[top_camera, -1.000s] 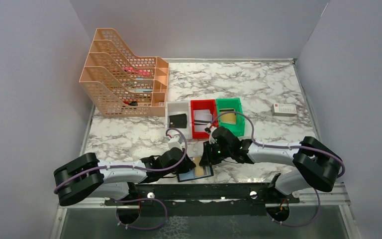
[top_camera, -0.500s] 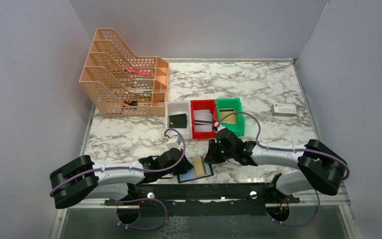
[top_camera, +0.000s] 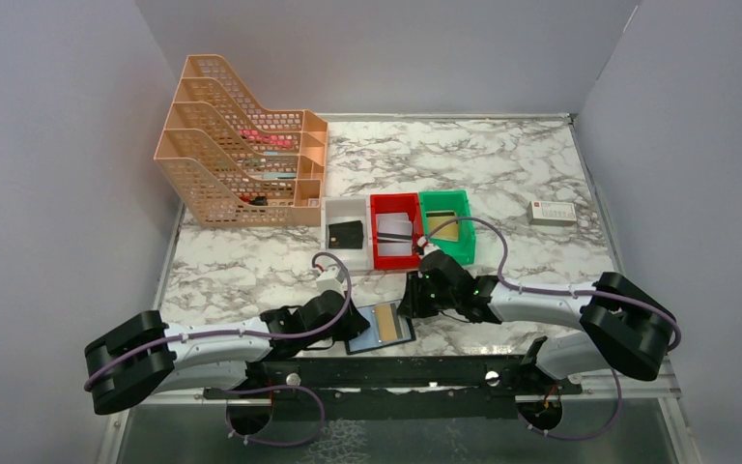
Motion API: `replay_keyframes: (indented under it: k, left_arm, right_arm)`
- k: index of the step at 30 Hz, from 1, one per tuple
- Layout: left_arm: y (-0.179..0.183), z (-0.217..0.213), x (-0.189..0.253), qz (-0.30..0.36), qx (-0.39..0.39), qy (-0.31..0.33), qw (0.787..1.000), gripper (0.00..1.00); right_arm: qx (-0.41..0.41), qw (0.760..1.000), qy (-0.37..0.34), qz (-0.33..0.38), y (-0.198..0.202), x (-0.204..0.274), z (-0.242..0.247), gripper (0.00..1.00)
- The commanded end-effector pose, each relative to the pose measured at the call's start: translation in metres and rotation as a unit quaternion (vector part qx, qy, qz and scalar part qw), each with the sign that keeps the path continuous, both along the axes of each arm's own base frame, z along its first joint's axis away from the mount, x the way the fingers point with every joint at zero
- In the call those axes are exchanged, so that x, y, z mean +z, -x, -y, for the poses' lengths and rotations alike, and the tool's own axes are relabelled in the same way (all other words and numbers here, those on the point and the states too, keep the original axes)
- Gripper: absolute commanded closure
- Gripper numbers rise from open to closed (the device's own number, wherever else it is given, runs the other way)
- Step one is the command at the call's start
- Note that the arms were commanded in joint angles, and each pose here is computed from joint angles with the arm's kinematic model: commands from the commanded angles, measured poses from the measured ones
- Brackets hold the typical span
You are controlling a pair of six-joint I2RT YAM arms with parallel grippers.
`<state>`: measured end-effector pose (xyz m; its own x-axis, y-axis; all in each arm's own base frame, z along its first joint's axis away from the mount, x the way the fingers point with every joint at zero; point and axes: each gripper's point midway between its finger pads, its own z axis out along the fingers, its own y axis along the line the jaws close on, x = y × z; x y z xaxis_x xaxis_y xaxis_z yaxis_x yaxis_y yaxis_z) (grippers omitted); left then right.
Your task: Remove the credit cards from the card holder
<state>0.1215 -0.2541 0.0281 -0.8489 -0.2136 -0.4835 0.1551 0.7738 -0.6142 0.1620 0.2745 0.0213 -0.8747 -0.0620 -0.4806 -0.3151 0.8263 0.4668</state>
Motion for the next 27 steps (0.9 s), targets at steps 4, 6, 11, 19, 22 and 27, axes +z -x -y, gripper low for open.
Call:
replay_keyframes:
  k: [4,6,11,19,22,27]
  left_arm:
    - [0.000,0.006,0.002,0.000,0.007,0.040,0.999,0.87]
    - [0.000,0.007,0.000,-0.002,0.002,0.036,0.999,0.84]
    - [0.000,0.011,0.001,-0.002,-0.005,0.035,0.999,0.80]
    - [0.000,0.013,0.002,-0.002,-0.004,0.043,0.999,0.79]
    - [0.000,0.014,0.002,-0.004,-0.005,0.045,0.999,0.79]
    - [0.000,0.015,0.006,-0.002,-0.008,0.047,0.999,0.77]
  right_arm:
    - [0.037,0.998,0.010,-0.047,0.030,-0.017,0.014,0.67]
    - [0.041,0.998,-0.008,-0.040,0.029,-0.007,0.009,0.66]
    - [0.039,0.999,-0.032,-0.014,0.023,0.020,0.004,0.60]
    - [0.066,0.995,-0.069,-0.034,0.035,0.022,-0.006,0.50]
    - [0.073,0.994,-0.060,-0.052,0.039,0.009,-0.008,0.50]
    - [0.071,0.994,-0.047,-0.061,0.039,-0.002,-0.006,0.50]
